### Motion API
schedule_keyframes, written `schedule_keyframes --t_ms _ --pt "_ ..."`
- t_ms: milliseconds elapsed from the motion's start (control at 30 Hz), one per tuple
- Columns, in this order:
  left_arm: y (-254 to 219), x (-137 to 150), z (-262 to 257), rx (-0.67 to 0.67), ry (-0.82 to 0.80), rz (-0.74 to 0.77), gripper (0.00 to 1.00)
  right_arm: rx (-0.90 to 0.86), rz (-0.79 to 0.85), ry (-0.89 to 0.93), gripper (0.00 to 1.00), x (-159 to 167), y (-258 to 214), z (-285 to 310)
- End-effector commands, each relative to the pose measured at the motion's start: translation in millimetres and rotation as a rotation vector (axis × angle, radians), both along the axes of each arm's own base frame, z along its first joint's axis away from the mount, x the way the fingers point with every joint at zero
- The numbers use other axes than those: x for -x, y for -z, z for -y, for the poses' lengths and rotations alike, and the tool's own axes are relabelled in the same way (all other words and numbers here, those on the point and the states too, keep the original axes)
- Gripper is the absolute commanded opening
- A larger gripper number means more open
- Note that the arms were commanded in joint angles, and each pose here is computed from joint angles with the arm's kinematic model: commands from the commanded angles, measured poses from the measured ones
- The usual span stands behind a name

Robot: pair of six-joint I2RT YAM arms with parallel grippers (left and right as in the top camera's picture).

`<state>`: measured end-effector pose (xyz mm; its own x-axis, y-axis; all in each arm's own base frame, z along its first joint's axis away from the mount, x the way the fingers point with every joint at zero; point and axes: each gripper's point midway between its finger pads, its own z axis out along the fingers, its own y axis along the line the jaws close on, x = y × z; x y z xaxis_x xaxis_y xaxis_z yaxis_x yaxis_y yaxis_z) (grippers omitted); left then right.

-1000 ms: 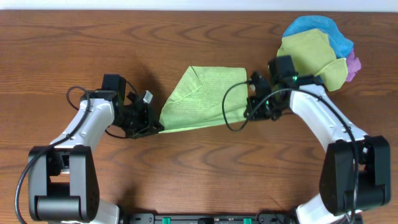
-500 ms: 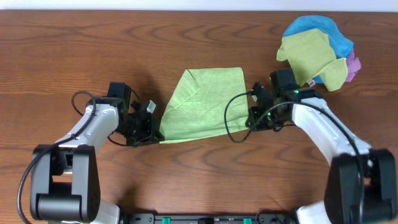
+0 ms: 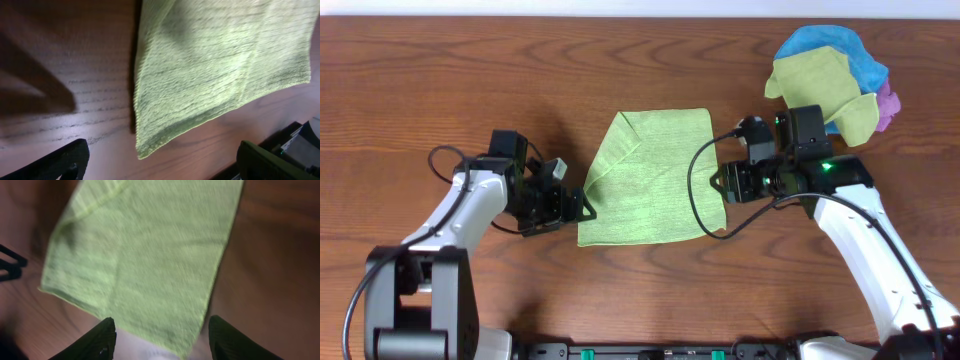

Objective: Fold the cloth

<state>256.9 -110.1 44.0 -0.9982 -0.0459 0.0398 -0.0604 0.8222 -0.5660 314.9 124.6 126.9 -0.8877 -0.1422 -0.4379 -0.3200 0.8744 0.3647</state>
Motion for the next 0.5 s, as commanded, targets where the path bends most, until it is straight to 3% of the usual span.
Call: schedule_keyframes --t_ms 0,100,133,200,300,333,467 --pt "-15 -8 4 0.035 -0.015 0.063 0.96 -0.092 0.015 0.001 0.6 -8 -8 -15" --pt "-25 -18 15 0.106 -0.028 0.101 0.98 -0.144 0.051 0.011 0.6 -26 -8 -30" --pt "-26 -21 17 0.114 -0.028 0.109 0.86 -0.161 0.059 0.02 0.6 -33 -6 -36" --pt "-26 -24 22 0.116 -0.028 0.121 0.45 -0.203 0.075 0.024 0.6 -48 -1 -53" --pt "-27 -27 32 0.119 0.0 0.15 0.1 -0.271 0.091 0.012 0.6 -64 8 -79" --pt "-27 -27 35 0.109 0.005 0.156 0.06 -0.291 0.096 0.01 0.6 -69 12 -87" --pt "-22 -31 43 0.061 0.003 0.172 0.06 -0.34 0.107 0.02 0.6 -86 29 -109"
